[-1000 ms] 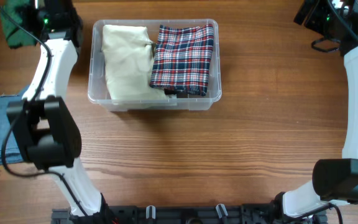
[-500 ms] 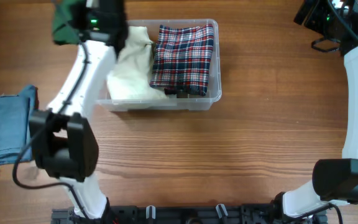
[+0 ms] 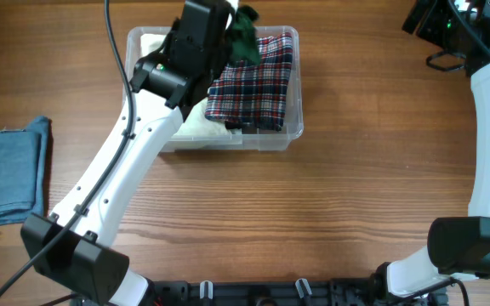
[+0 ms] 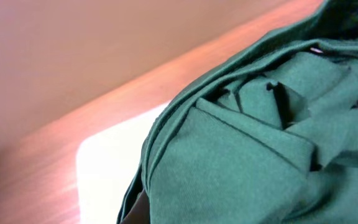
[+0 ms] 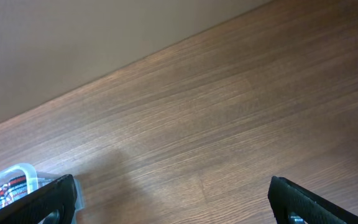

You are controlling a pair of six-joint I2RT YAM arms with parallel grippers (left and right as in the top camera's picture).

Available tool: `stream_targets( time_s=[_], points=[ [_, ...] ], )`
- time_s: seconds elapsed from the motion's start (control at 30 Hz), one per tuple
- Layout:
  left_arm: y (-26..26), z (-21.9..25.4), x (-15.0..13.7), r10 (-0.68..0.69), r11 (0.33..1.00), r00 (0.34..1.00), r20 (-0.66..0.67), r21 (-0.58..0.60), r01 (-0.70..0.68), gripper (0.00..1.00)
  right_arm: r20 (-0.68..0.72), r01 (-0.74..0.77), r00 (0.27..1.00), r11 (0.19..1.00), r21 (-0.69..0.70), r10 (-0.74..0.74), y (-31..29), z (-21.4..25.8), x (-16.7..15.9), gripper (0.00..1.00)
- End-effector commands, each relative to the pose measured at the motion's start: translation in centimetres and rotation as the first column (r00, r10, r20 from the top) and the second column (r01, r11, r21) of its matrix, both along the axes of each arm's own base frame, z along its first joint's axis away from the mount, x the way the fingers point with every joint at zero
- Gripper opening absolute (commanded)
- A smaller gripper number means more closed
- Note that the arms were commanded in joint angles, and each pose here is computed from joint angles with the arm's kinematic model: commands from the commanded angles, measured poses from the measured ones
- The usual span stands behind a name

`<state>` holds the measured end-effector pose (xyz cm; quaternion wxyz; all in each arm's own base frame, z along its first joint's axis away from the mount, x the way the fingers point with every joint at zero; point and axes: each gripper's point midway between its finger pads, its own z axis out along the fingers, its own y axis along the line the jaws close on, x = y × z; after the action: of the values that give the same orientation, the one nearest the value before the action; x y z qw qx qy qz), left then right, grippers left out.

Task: Pack container
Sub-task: 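Carry the green garment right and lower it onto the plaid cloth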

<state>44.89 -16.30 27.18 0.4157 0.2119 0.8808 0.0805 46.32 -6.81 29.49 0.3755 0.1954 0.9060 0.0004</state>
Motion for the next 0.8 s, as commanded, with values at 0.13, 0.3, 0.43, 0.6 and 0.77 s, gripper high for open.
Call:
stream_targets(
  time_s=[0.13, 0.3, 0.43, 0.6, 0.77],
  points=[
    [-5.6, -2.1, -7.1, -0.328, 0.920, 0.906, -0.268, -0.309, 0.242, 0.04, -0.003, 0.020, 1.000, 1.000, 0.000, -0.020, -0.2, -0.2, 0.0, 1.00],
    [-6.7, -2.7, -9.5, -0.427, 0.877, 0.841, -0.331, -0.378, 0.296, 0.04, -0.004, 0.019, 1.000, 1.000, 0.000, -0.019, -0.2, -0.2, 0.0, 0.99],
    [-7.3, -2.8, -10.3, -0.473, 0.853, 0.812, -0.342, -0.407, 0.325, 0.04, -0.003, 0.020, 1.000, 1.000, 0.000, -0.020, -0.2, -0.2, 0.0, 1.00],
    [-8.5, -2.5, -11.2, -0.553, 0.801, 0.765, -0.329, -0.461, 0.381, 0.04, -0.004, 0.020, 1.000, 1.000, 0.001, -0.020, -0.2, -0.2, 0.0, 1.00],
    [-8.8, -2.5, -11.9, -0.586, 0.780, 0.738, -0.335, -0.480, 0.402, 0.04, -0.003, 0.020, 1.000, 1.000, 0.001, -0.020, -0.2, -0.2, 0.0, 1.00]
  ],
)
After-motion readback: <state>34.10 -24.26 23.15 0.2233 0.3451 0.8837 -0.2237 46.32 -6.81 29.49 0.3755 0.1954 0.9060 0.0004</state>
